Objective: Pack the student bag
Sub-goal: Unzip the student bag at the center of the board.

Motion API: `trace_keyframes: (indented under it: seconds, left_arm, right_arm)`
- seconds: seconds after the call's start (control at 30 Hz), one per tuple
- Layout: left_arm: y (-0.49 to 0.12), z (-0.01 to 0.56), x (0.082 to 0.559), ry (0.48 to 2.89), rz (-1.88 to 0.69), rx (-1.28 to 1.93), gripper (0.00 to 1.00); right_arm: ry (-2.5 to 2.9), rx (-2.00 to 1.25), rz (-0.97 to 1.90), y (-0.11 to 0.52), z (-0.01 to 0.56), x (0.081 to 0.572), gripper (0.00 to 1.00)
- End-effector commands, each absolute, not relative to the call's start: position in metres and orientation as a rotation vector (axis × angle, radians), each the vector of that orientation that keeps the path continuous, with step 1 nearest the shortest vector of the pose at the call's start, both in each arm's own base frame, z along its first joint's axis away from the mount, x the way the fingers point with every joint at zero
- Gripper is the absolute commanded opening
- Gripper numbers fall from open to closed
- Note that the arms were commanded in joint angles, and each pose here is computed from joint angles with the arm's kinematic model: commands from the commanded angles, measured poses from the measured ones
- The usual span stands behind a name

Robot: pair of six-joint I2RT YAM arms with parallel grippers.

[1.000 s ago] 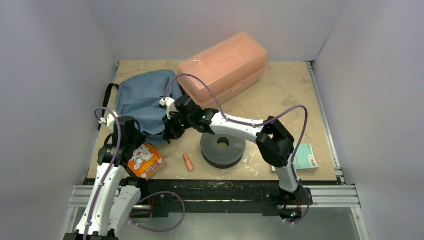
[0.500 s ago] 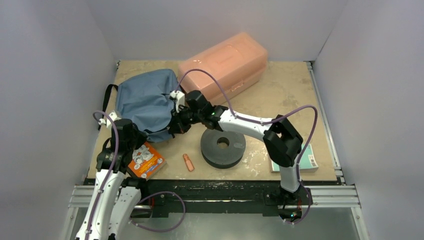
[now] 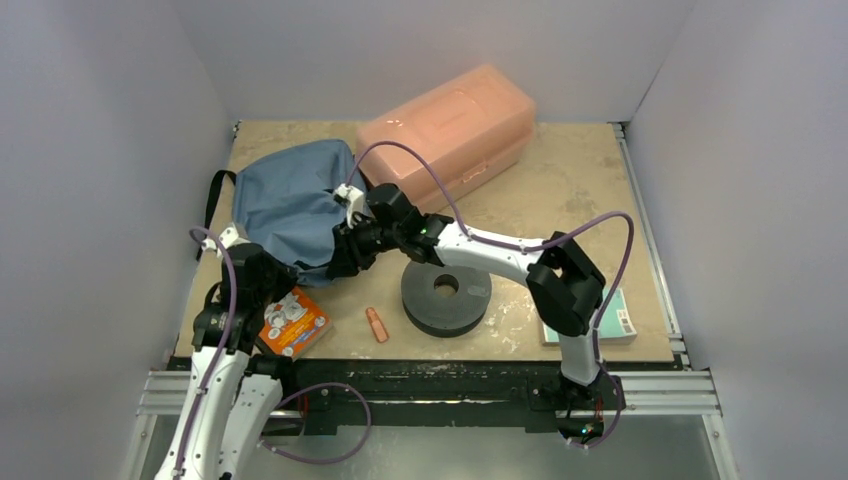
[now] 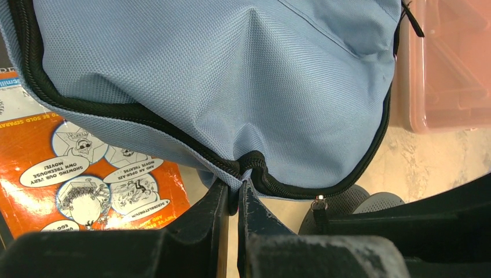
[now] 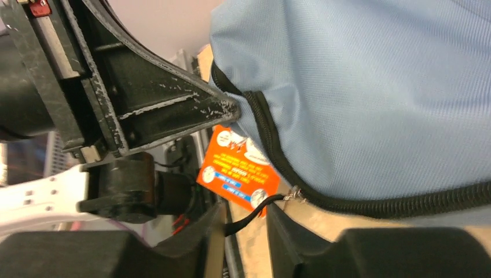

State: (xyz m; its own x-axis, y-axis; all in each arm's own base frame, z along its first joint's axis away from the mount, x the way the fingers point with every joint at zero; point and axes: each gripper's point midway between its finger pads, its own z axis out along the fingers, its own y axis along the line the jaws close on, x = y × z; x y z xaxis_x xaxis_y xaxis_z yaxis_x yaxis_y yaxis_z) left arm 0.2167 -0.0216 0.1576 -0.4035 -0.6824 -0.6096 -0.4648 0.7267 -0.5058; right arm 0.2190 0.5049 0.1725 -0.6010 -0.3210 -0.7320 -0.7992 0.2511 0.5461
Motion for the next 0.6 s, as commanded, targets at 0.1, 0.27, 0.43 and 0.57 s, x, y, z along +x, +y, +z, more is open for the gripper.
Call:
trace_keyframes:
  seconds: [0.1,0.27,0.43,0.57]
  left_arm:
    - [-0.033,0.171,0.227,2.022,-0.419,-0.781,0.00]
    - [-0.035,0.173,0.223,2.019,-0.430,-0.772,0.00]
    - [-0.038,0.179,0.220,2.016,-0.452,-0.756,0.00]
    - [-0.043,0.183,0.218,2.026,-0.483,-0.725,0.00]
  right_arm:
    - [2.080,-0.569,1.425,0.478,0.217,0.250,0.49]
    - [2.122,-0.305,1.327,0.459,0.221,0.284,0.50]
    - [2.211,-0.178,1.273,0.463,0.201,0.302,0.50]
    - [2.223,-0.128,1.290,0.473,0.190,0.311,0.49]
